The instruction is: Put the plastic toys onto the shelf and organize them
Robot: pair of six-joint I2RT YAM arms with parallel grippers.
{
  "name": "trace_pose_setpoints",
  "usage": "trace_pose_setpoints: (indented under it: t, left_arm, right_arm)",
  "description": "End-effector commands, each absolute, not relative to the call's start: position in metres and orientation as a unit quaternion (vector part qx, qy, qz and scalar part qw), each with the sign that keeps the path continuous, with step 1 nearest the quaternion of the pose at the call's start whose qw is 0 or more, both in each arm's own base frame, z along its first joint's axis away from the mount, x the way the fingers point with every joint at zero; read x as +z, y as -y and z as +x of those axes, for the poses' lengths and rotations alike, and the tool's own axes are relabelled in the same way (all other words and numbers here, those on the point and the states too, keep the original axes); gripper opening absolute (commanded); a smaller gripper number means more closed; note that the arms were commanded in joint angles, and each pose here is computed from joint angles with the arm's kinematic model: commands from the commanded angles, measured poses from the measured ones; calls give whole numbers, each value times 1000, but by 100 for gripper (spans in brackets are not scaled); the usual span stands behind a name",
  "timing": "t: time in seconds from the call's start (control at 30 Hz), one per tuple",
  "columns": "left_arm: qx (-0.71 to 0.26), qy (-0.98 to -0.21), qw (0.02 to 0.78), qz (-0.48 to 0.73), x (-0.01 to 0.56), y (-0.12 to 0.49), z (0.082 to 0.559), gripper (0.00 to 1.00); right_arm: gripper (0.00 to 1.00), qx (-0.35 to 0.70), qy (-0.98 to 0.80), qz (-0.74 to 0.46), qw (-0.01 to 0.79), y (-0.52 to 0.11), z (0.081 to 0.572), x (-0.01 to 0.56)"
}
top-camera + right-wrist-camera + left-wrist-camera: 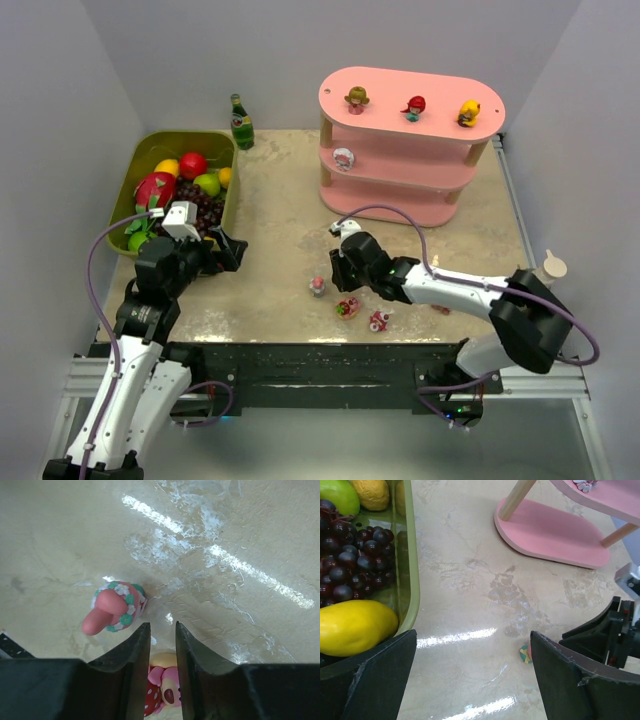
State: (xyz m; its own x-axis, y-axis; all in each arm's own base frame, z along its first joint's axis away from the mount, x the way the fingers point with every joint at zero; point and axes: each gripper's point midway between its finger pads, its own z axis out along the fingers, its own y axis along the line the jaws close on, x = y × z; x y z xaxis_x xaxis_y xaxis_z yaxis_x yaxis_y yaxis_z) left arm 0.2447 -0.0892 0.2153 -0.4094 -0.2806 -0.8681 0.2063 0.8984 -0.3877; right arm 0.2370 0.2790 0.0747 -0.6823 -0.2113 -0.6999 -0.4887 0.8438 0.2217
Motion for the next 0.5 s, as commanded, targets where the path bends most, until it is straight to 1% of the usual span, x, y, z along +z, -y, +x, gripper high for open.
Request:
trace_pose_setpoints:
  t: [0.0,0.2,0.37,0.47]
  left_arm:
    - [-223,-806,547,-27,216,87,246,100]
    - [-214,-806,551,-38,216,83,246,100]
    - [-210,-805,553,-44,216,81,247,100]
    - [-210,-806,552,-44,215,81,247,99]
  right_arm:
    - [23,210,-882,-171,385,-299,261,92]
    - [17,213,-889,-190,358,-310,257,69]
    - [14,224,-890,-198,345,-318,248,60]
    - [13,235,-886,-206,343,-325,241,61]
